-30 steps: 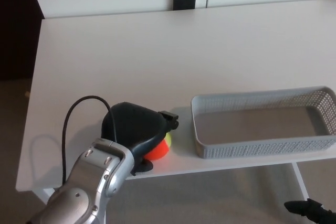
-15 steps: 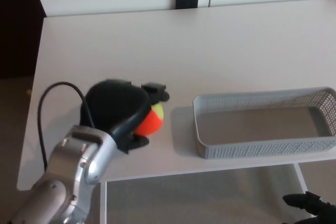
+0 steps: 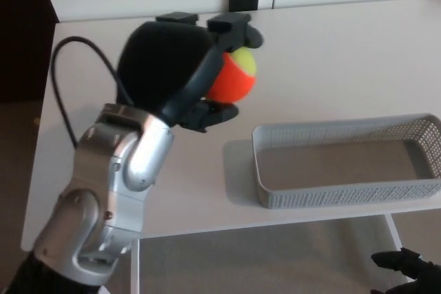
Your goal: The robot walk towards a table in front and uses its left hand to pickup a tennis ball on the left side and put it in a container on the right hand side
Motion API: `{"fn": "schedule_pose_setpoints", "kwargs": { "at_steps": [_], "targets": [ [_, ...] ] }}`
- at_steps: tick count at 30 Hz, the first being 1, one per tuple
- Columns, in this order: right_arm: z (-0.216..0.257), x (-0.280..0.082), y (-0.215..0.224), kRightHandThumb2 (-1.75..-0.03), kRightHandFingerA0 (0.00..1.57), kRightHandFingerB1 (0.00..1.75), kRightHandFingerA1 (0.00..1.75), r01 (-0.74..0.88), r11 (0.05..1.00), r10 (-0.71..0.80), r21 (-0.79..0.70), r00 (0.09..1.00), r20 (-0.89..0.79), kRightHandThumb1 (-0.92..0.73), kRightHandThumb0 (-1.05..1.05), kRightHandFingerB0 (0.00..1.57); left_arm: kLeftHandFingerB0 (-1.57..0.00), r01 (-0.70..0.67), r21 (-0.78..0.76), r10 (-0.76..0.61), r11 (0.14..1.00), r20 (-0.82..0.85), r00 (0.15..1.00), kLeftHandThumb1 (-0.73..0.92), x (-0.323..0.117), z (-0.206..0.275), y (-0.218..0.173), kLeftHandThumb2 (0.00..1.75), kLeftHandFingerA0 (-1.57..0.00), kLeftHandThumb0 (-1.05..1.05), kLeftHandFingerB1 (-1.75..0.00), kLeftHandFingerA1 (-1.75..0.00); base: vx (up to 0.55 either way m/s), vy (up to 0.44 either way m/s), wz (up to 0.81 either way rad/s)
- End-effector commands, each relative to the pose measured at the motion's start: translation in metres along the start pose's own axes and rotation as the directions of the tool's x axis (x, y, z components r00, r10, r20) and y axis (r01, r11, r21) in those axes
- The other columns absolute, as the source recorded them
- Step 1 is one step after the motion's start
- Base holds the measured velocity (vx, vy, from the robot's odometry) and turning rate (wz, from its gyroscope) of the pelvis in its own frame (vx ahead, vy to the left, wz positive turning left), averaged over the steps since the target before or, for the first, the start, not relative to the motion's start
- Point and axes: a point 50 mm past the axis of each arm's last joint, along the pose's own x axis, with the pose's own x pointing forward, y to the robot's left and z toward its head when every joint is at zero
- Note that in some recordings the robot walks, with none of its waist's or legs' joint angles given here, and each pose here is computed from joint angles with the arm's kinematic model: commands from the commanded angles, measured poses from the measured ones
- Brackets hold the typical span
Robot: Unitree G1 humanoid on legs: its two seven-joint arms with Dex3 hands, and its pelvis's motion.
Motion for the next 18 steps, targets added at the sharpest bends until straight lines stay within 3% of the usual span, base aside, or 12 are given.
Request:
{"fn": "schedule_pose_setpoints", "kwargs": {
  "at_steps": [1, 4, 5, 8, 9, 12, 13, 18],
  "targets": [
    [-0.003, 0.000, -0.005, -0.62, 0.30, 0.57, 0.79, -0.002, 0.999, 0.001, -0.043, 1.000, -0.024, -0.71, -0.63, 0.34, -0.86, -0.001, 0.028, -0.001, 1.000, 0.066, 0.998, 0.71, 0.007, 0.018, -0.012, 0.66, -0.88, -0.26, -0.59, -1.56, 0.00, 0.000, 0.00],
    [0.000, 0.001, -0.006, -0.64, 0.32, 0.57, 0.81, -0.003, 0.999, 0.003, -0.049, 1.000, -0.009, -0.71, -0.63, 0.33, -0.79, 0.036, 0.037, -0.039, 0.999, 0.066, 0.997, 0.71, 0.012, 0.028, -0.028, 0.64, -0.92, -0.29, -0.50, -1.41, 0.00, 0.000, 0.00],
    [0.002, 0.002, -0.006, -0.64, 0.32, 0.56, 0.80, -0.002, 0.999, 0.002, -0.049, 1.000, -0.007, -0.70, -0.63, 0.33, -0.80, 0.063, 0.043, -0.066, 0.997, 0.063, 0.996, 0.74, 0.015, 0.031, -0.034, 0.62, -0.83, -0.30, -0.51, -1.28, 0.00, 0.000, 0.00],
    [0.004, 0.003, -0.006, -0.64, 0.32, 0.57, 0.80, -0.001, 0.999, 0.001, -0.051, 1.000, -0.003, -0.70, -0.63, 0.33, -0.81, 0.084, 0.044, -0.087, 0.995, 0.064, 0.994, 0.77, 0.018, 0.034, -0.040, 0.62, -0.83, -0.33, -0.53, -1.37, 0.00, 0.000, 0.00],
    [0.004, 0.003, -0.006, -0.62, 0.33, 0.56, 0.79, 0.001, 0.999, -0.002, -0.054, 1.000, -0.003, -0.71, -0.63, 0.34, -0.81, 0.084, 0.049, -0.087, 0.995, 0.072, 0.994, 0.76, 0.018, 0.036, -0.045, 0.67, -0.83, -0.34, -0.60, -1.52, 0.00, 0.000, 0.00],
    [0.004, 0.004, -0.007, -0.62, 0.31, 0.56, 0.77, 0.005, 0.999, -0.006, -0.052, 1.000, -0.008, -0.71, -0.61, 0.35, -0.81, 0.095, 0.062, -0.100, 0.994, 0.077, 0.992, 0.76, 0.020, 0.037, -0.052, 0.67, -0.82, -0.33, -0.66, -1.50, 0.00, 0.000, 0.00],
    [0.004, 0.004, -0.007, -0.61, 0.32, 0.55, 0.77, 0.002, 0.998, -0.003, -0.056, 1.000, -0.013, -0.72, -0.62, 0.35, -0.78, 0.104, 0.063, -0.108, 0.993, 0.079, 0.991, 0.79, 0.020, 0.037, -0.054, 0.63, -0.77, -0.27, -0.86, -1.44, 0.00, 0.000, 0.00],
    [0.002, 0.000, -0.004, -0.63, 0.31, 0.56, 0.78, -0.003, 0.998, 0.002, -0.055, 1.000, -0.009, -0.72, -0.63, 0.33, -0.78, 0.118, 0.071, -0.124, 0.990, 0.075, 0.990, 0.78, 0.019, 0.035, -0.059, 0.63, -0.78, -0.30, -0.68, -1.41, 0.00, 0.000, 0.00]
  ]
}}
